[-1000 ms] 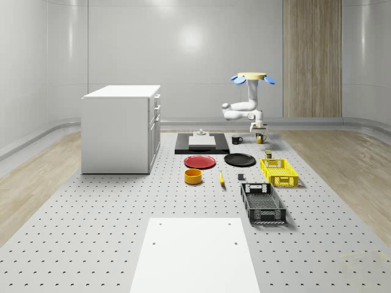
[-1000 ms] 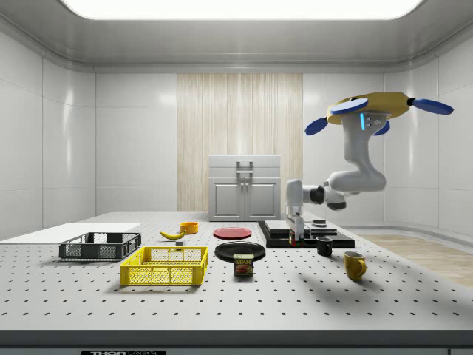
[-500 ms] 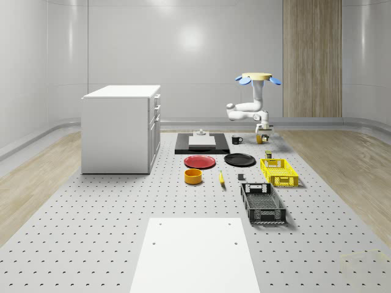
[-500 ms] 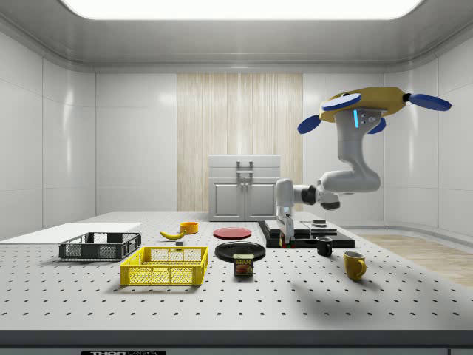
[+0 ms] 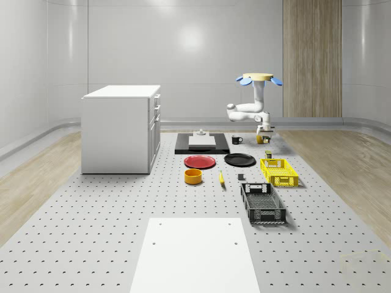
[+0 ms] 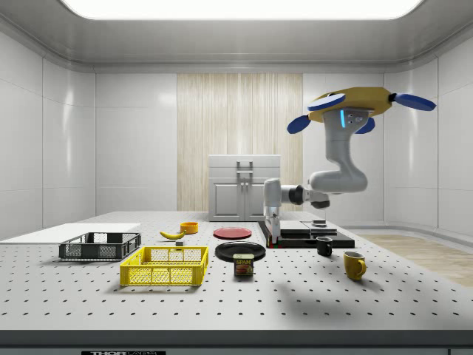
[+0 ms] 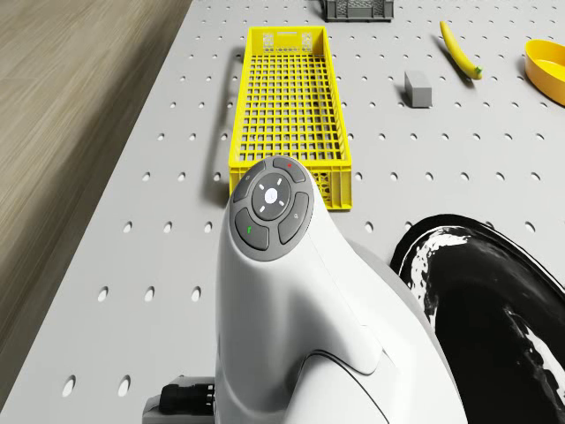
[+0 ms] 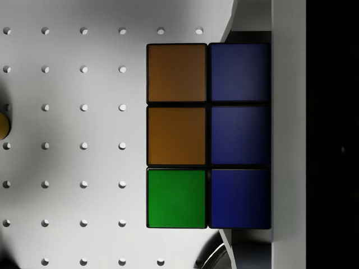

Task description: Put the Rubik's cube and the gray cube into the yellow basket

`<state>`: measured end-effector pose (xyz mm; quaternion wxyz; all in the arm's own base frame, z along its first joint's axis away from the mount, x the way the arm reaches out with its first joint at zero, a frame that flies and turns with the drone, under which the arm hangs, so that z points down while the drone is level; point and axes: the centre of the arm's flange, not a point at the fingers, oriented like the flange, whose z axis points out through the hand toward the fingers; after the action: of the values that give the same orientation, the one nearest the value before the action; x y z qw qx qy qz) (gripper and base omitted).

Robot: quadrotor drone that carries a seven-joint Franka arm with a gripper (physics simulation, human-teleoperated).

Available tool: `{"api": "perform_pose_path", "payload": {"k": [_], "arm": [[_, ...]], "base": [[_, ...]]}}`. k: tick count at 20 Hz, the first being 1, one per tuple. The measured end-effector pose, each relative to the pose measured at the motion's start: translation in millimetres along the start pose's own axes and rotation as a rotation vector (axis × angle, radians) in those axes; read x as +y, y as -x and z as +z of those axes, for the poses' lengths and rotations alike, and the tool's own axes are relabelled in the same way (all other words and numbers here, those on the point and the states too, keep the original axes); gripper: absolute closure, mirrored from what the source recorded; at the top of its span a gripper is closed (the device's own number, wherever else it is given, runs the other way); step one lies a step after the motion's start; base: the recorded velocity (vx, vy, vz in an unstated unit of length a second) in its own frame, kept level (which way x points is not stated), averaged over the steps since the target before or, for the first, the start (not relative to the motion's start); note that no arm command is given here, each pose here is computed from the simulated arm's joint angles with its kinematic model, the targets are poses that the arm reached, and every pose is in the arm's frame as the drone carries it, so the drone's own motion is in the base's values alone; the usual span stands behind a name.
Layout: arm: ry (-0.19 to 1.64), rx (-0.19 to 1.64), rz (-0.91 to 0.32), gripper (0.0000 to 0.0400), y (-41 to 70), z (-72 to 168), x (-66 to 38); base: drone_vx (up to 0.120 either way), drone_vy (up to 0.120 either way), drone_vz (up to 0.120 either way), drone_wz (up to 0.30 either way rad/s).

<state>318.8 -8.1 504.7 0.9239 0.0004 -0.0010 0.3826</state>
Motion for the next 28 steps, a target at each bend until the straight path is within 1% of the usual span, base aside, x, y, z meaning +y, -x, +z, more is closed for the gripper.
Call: {"api": "perform_pose_path", "payload": {"k": [28], "arm": [[0.0, 0.0, 0.0, 0.0075, 0.0, 0.0, 0.0]], "base": [[0.12, 0.0, 0.0, 0.0]]}}
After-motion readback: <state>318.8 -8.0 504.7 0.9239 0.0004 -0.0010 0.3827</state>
